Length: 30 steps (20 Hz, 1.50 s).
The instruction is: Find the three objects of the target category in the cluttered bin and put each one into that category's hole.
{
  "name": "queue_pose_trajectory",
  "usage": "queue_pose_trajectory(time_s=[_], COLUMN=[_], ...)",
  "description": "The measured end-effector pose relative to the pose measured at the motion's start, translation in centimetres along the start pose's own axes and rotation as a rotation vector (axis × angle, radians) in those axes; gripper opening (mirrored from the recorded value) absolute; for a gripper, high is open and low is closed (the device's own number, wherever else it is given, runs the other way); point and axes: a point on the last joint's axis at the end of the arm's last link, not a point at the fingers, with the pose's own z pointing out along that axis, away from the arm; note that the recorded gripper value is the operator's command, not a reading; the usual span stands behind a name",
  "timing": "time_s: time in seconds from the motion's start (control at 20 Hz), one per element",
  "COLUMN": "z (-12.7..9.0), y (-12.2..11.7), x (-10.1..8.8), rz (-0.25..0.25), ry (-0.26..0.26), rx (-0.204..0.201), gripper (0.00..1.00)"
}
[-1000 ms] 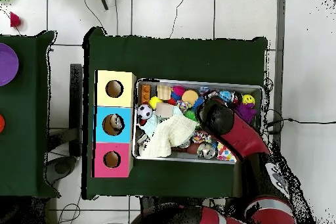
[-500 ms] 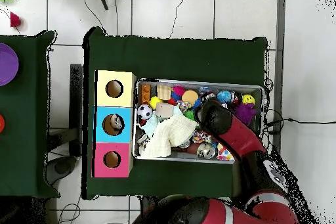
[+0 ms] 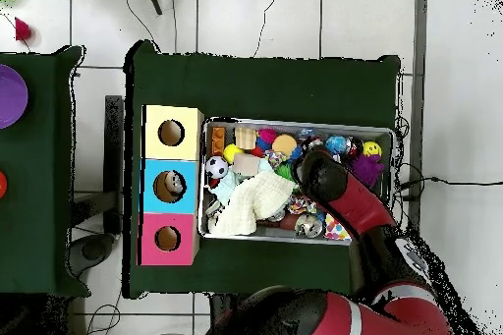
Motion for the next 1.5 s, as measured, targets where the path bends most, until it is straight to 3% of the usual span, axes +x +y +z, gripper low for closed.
queue_pose_trajectory(time_s=[1.15, 1.5], z=[-0.4, -2.0], y=[0.1, 2.0], x=[0.2, 1.2], rz=[-0.009, -0.065], ry=[0.0, 0.002], rx=[0.005, 0.022], gripper=[1.0, 1.0])
